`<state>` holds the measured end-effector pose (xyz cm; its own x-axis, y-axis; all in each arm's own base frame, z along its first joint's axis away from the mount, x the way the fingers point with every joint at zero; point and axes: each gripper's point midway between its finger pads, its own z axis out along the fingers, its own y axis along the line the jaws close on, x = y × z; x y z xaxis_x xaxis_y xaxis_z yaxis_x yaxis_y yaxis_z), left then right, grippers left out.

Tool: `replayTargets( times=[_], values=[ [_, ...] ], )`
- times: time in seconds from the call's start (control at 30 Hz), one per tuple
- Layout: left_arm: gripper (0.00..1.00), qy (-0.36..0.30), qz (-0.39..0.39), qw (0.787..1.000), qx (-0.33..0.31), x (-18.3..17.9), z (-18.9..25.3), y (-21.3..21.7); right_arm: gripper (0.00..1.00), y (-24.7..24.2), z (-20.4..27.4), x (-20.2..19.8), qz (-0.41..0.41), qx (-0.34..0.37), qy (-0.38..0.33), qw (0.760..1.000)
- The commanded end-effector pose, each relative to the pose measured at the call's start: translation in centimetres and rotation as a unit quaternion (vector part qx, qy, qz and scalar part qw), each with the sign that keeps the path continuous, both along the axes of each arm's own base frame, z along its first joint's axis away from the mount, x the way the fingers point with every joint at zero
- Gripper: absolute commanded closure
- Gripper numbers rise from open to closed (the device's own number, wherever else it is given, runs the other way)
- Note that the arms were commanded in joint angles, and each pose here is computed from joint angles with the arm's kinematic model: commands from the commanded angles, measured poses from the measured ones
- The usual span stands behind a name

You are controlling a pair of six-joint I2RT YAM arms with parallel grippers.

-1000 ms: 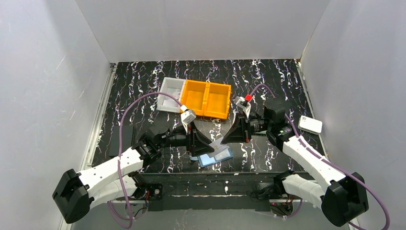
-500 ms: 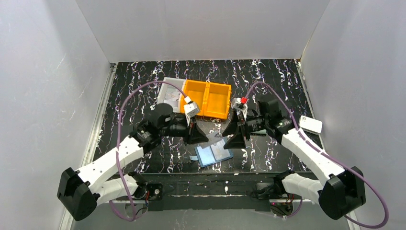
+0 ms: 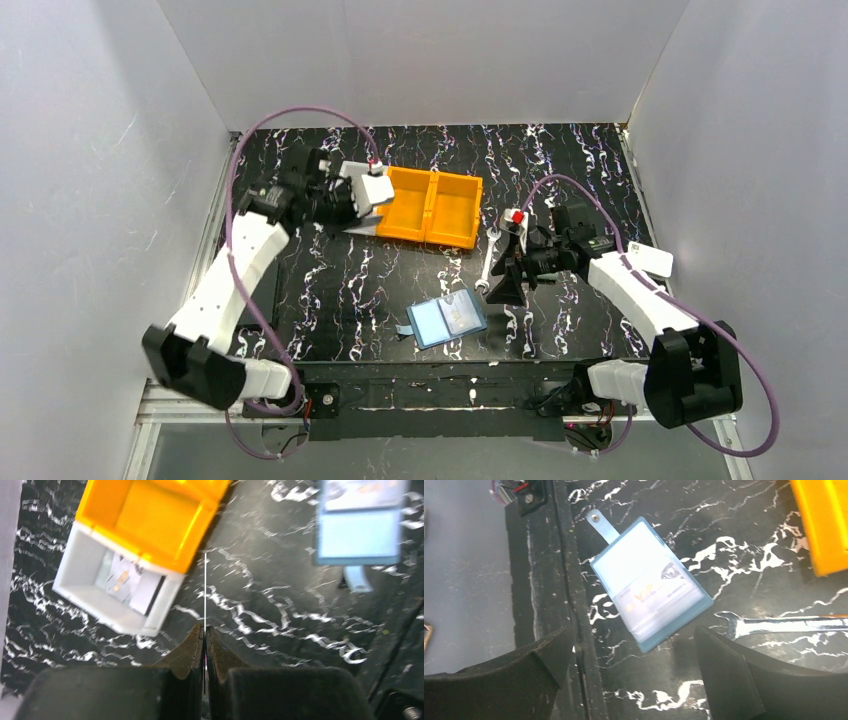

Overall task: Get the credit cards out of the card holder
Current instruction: Place the credit card in the storage box.

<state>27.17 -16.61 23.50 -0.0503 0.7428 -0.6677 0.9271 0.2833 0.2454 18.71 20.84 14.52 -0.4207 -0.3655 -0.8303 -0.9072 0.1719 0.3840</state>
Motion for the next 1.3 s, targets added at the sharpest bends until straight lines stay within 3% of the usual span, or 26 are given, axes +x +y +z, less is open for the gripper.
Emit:
replayTargets(
  times=[0.0,0.23,0.4,1.27],
  values=[
    [1.0,0.014,-0.019,0.998,0.057,3.8,-0.7,3.0,0.02,-0.9,-0.1,1.3,0.014,-0.003,-0.026,1.0],
    [1.0,0.029,0.003,0.998,0.062,11.7,-2.5,4.1,0.02,-1.8,-0.4,1.3,-0.01,-0.003,-0.033,0.999],
    [1.0,0.044,0.004,0.998,0.051,15.1,-4.3,4.5,0.02,-1.8,-0.1,1.3,-0.02,0.002,-0.036,0.999],
    [1.0,0.116,-0.061,0.991,-0.002,18.1,-12.5,4.7,0.02,-2.0,0.0,1.7,-0.027,0.015,-0.021,0.999]
  ],
)
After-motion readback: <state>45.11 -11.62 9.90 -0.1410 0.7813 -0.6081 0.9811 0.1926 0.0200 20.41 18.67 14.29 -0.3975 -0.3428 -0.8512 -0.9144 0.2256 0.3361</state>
